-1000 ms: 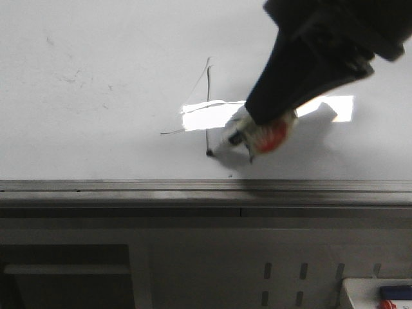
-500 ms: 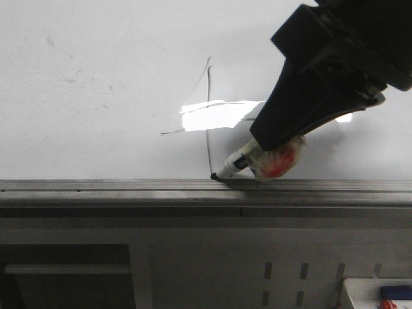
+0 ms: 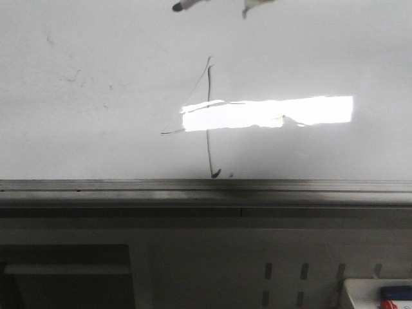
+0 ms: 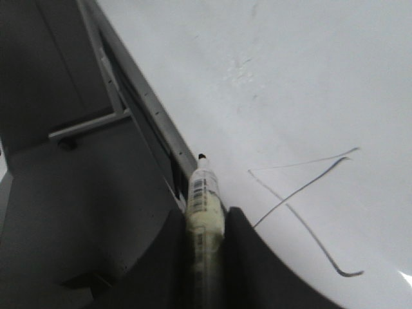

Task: Write number 4 on whiteboard

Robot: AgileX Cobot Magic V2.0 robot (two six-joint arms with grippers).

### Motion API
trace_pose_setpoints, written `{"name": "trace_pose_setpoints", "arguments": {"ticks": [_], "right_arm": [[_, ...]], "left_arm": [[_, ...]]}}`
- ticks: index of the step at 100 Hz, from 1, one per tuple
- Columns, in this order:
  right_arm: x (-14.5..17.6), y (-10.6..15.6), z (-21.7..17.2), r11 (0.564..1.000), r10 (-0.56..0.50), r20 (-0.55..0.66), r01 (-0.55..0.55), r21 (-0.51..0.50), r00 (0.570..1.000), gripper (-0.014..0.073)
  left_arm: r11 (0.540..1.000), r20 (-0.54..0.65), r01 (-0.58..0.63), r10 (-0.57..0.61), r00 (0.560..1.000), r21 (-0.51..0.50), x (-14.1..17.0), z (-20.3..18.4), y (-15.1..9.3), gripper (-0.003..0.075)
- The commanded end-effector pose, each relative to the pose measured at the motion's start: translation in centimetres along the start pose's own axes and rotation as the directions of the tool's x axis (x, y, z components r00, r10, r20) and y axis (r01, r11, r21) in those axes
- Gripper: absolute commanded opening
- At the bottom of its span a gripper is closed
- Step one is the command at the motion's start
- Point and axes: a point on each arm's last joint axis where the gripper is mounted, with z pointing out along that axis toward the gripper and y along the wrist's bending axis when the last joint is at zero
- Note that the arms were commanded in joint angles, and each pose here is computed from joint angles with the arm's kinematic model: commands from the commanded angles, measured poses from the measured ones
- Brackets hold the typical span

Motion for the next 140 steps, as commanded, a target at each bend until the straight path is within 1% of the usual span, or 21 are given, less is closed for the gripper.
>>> {"name": "trace_pose_setpoints", "arguments": {"ticks": [1,11,16,20,29,42,56,65,76,89,90,91,101,125,132,137,140], "right_arm": [[-1.4,0.7,-0.9,0.996,-0.093,0.074,0.094,-0.006,0.993,-0.0044],[-1.7,1.6,-0.8,0.990,-0.134,0.091,0.138,-0.039,0.987,-0.0044],[-1.7,2.1,-0.8,0.982,-0.175,0.098,0.181,-0.057,0.980,-0.0044],[-1.8,2.4,-0.7,0.979,-0.185,0.102,0.192,-0.069,0.978,-0.0044],[-1.8,3.0,-0.7,0.973,-0.200,0.107,0.210,-0.091,0.974,-0.0044],[-1.9,3.6,-0.6,0.967,-0.215,0.117,0.228,-0.113,0.970,-0.0044],[-2.1,3.7,-0.6,0.966,-0.218,0.129,0.233,-0.114,0.967,-0.0044],[-2.1,4.0,-0.6,0.963,-0.223,0.134,0.239,-0.122,0.966,-0.0044],[-2.1,4.3,-0.6,0.959,-0.229,0.139,0.248,-0.136,0.963,-0.0044],[-2.2,4.6,-0.7,0.956,-0.236,0.142,0.256,-0.145,0.961,-0.0044],[-2.2,4.6,-0.7,0.955,-0.236,0.142,0.257,-0.146,0.961,-0.0044],[-2.2,4.7,-0.7,0.955,-0.237,0.143,0.258,-0.147,0.961,-0.0044],[-2.2,4.7,-0.7,0.954,-0.238,0.147,0.259,-0.148,0.960,-0.0044],[-2.4,4.6,-0.7,0.957,-0.235,0.163,0.258,-0.133,0.958,-0.0038],[-2.4,4.6,-0.7,0.957,-0.235,0.165,0.258,-0.132,0.958,0.0023],[-2.4,4.5,-0.8,0.957,-0.243,0.167,0.265,-0.119,0.955,0.0116],[-2.4,4.4,-0.9,0.956,-0.251,0.168,0.271,-0.109,0.953,0.0203]], "left_arm": [[0.996,-0.021,-0.061,0.063,0.998,0.072,-2.2,0.8,0.5,0.0426],[0.977,-0.089,-0.079,0.099,0.991,0.198,-3.0,2.3,0.5,0.0408],[0.967,-0.113,-0.060,0.091,0.990,0.249,-3.5,3.3,0.6,0.0404],[0.957,-0.121,-0.050,0.087,0.989,0.285,-3.8,3.8,0.6,0.0403],[0.940,-0.136,-0.047,0.099,0.986,0.339,-4.5,5.1,0.5,0.0402],[0.906,-0.140,-0.065,0.136,0.981,0.418,-5.3,6.7,-0.4,0.0394],[0.876,-0.149,-0.090,0.180,0.972,0.473,-5.6,8.3,-1.3,0.0345],[0.878,-0.148,-0.089,0.178,0.973,0.469,-5.7,9.1,-1.4,0.0295],[0.889,-0.144,-0.088,0.169,0.975,0.450,-5.7,9.6,-1.2,0.0211],[0.896,-0.127,-0.076,0.145,0.981,0.438,-6.0,9.7,-1.1,0.0083],[0.896,-0.128,-0.075,0.145,0.981,0.438,-6.0,9.7,-1.1,0.0083],[0.896,-0.127,-0.074,0.144,0.981,0.439,-6.0,9.7,-1.1,0.0064],[0.896,-0.127,-0.074,0.144,0.981,0.439,-6.0,9.7,-1.1,-0.0016],[0.896,-0.128,-0.070,0.140,0.982,0.439,-6.0,9.7,-1.1,-0.0020],[0.898,-0.128,-0.058,0.126,0.984,0.436,-6.0,9.7,-1.1,-0.0020],[0.899,-0.126,-0.053,0.119,0.985,0.434,-6.0,9.8,-1.1,-0.0020],[0.900,-0.126,-0.052,0.117,0.985,0.433,-6.0,9.8,-1.1,-0.0020]]}}
